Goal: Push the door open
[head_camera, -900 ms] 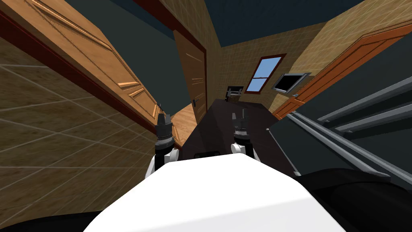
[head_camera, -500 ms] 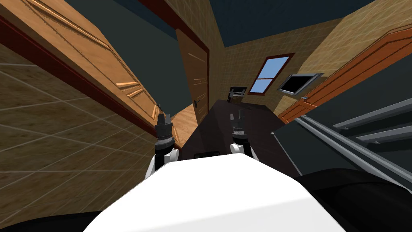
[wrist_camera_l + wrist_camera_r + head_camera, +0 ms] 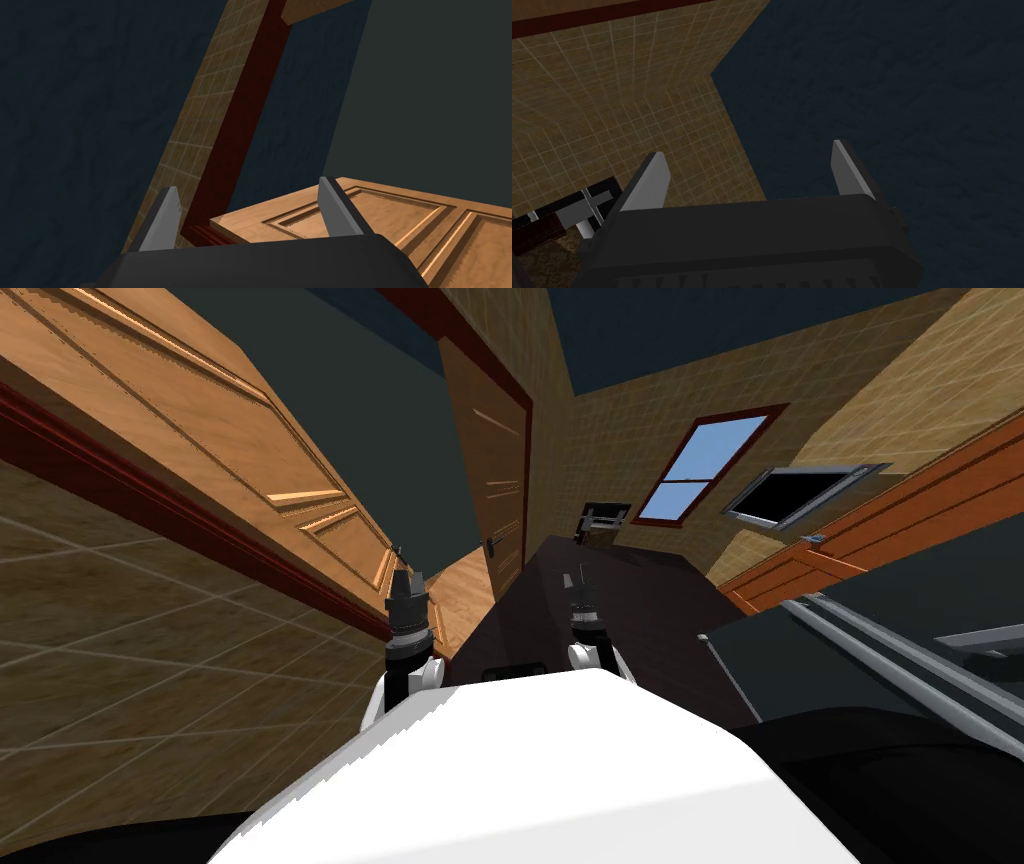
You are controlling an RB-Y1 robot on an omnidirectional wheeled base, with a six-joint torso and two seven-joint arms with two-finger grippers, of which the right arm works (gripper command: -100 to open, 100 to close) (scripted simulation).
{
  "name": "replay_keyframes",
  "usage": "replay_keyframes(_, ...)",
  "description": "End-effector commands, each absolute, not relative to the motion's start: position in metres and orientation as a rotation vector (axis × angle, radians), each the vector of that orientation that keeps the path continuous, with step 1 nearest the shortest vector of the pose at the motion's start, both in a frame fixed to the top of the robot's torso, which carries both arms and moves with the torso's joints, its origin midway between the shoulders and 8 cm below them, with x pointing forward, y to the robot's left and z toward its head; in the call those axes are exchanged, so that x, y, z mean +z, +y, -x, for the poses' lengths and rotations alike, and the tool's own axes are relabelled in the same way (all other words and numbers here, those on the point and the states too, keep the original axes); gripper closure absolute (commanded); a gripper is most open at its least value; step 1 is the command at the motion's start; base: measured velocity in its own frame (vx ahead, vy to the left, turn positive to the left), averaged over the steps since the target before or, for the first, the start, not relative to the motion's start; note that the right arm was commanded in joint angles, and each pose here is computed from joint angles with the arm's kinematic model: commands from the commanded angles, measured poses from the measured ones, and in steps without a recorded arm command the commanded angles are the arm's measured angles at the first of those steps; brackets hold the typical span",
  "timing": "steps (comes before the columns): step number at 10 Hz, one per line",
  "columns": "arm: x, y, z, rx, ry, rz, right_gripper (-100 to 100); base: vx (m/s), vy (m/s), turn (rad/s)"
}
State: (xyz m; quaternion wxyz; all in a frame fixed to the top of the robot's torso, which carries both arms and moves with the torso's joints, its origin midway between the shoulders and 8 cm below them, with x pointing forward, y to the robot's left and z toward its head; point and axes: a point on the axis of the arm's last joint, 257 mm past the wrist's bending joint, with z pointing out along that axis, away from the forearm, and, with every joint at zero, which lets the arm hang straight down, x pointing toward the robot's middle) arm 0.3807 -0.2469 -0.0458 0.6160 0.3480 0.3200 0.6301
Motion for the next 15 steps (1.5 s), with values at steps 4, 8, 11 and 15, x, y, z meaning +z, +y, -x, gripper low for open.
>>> replay_keyframes(4, -0.075, -0.229, -0.399, 1.465, 0.823, -0.831, -100, 0.194, -0.080, 0.154)
replay_keyframes(8, -0.100, -0.212, -0.414, 1.475, 0.896, -0.859, -100, 0.188, -0.077, 0.151)
replay_keyframes(11, -0.121, -0.198, -0.424, 1.481, 0.955, -0.880, -100, 0.188, -0.108, 0.163)
replay_keyframes(15, -0.149, -0.178, -0.436, 1.487, 1.034, -0.907, -100, 0.175, -0.101, 0.169)
